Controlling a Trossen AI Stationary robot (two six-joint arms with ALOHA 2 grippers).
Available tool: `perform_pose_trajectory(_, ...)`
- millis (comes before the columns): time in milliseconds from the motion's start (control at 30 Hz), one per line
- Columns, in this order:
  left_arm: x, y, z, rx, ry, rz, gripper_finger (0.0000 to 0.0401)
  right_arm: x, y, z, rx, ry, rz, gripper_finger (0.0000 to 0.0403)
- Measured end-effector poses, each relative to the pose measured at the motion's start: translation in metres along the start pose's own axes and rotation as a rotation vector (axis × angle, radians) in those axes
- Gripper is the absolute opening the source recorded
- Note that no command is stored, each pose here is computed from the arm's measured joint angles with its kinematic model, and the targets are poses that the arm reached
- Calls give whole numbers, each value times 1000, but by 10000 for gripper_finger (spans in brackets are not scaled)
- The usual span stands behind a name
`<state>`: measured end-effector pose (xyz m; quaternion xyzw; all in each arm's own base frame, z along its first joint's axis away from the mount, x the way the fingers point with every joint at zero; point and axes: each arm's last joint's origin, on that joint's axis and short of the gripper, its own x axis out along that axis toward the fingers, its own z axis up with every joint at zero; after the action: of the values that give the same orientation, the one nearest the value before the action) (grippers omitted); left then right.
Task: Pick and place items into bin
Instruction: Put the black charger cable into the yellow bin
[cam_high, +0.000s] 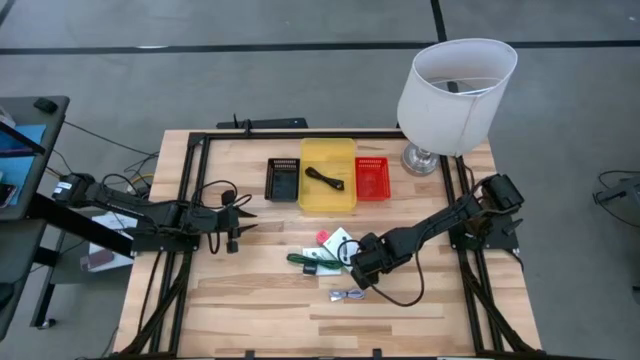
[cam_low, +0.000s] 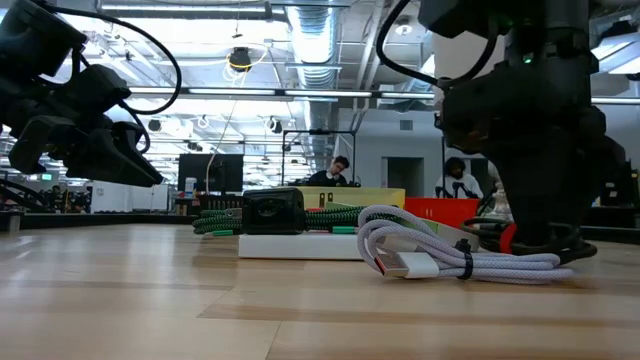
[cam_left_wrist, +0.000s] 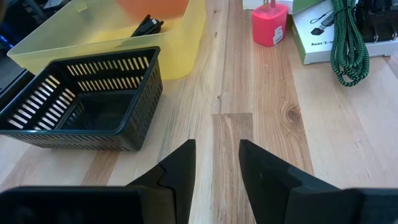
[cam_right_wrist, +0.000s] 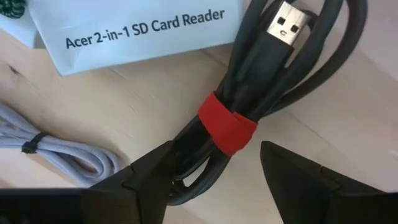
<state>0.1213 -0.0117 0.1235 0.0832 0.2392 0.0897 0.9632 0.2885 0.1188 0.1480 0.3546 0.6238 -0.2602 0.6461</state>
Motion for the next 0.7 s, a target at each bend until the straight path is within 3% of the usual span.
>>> perform_pose_trajectory(200,0,0,0,1,2,0,116,0,0,0,8,15,5,174)
perform_pose_trajectory(567,0,0,0,1,3,0,116,0,-1,0,48,8,-6,33)
perform_pose_trajectory(700,0,0,0,1,4,0,116,0,-5,-1,97,-7,-49,29)
